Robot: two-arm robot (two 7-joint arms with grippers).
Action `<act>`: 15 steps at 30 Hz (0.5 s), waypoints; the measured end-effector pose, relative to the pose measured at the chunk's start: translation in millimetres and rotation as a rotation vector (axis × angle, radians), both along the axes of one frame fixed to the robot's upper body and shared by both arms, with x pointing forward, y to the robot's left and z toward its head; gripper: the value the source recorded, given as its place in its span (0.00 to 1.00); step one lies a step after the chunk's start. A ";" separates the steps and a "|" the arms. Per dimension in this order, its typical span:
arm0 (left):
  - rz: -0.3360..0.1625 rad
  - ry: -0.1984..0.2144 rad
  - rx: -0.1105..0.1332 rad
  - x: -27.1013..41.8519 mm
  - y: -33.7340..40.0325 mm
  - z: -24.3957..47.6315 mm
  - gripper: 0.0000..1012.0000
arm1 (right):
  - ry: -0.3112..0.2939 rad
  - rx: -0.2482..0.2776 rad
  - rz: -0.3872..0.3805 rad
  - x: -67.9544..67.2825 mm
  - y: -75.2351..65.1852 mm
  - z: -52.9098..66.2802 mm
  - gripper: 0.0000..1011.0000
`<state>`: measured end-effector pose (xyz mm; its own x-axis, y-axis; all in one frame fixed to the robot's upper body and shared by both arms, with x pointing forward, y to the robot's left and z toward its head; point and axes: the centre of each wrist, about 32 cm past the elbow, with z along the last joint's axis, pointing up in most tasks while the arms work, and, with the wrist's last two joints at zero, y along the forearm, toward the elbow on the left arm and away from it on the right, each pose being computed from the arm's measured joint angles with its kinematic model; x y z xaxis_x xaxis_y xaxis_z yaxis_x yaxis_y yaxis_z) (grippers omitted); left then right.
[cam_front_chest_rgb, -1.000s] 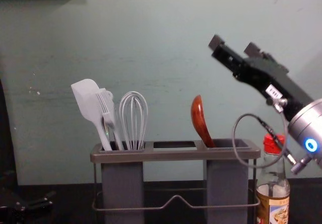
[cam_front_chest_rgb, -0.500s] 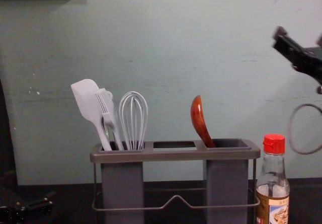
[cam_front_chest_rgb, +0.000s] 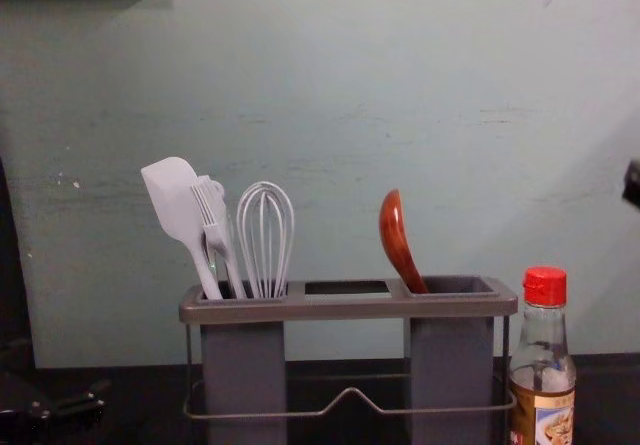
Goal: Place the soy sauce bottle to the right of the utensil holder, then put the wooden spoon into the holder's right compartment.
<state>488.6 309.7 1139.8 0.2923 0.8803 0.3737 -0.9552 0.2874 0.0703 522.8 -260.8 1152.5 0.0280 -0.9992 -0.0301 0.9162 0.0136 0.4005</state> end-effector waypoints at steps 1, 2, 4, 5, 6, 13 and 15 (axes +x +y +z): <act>0.000 0.000 0.000 0.0 0.0 0.0 0.99 | 0.013 -0.008 0.000 -1.1 -1.3 -2.1 0.99; 0.000 0.000 0.000 0.0 0.0 0.0 0.99 | 0.028 -0.017 0.002 -2.3 -2.7 -4.4 0.99; 0.000 0.000 0.000 0.0 0.0 0.0 0.99 | 0.077 -0.050 0.010 -6.1 -7.1 -12.0 0.99; 0.000 0.000 0.000 0.0 0.0 0.0 0.99 | 0.093 -0.063 0.013 -7.2 -8.3 -14.4 0.99; 0.000 0.000 0.000 0.0 0.0 0.0 0.99 | 0.122 -0.090 0.020 -9.2 -10.9 -19.4 0.99; 0.000 0.000 0.000 0.0 0.0 0.0 0.99 | 0.176 -0.279 0.046 -11.5 -19.1 -31.2 0.99; 0.000 0.000 0.000 0.0 0.0 0.0 0.99 | 0.178 -0.346 0.051 -10.8 -21.4 -30.2 0.99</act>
<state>488.6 309.6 1139.8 0.2923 0.8803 0.3737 -0.9552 0.2874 0.0702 512.1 -282.1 1122.3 0.1027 -0.9485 0.2995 0.9655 0.1675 0.1994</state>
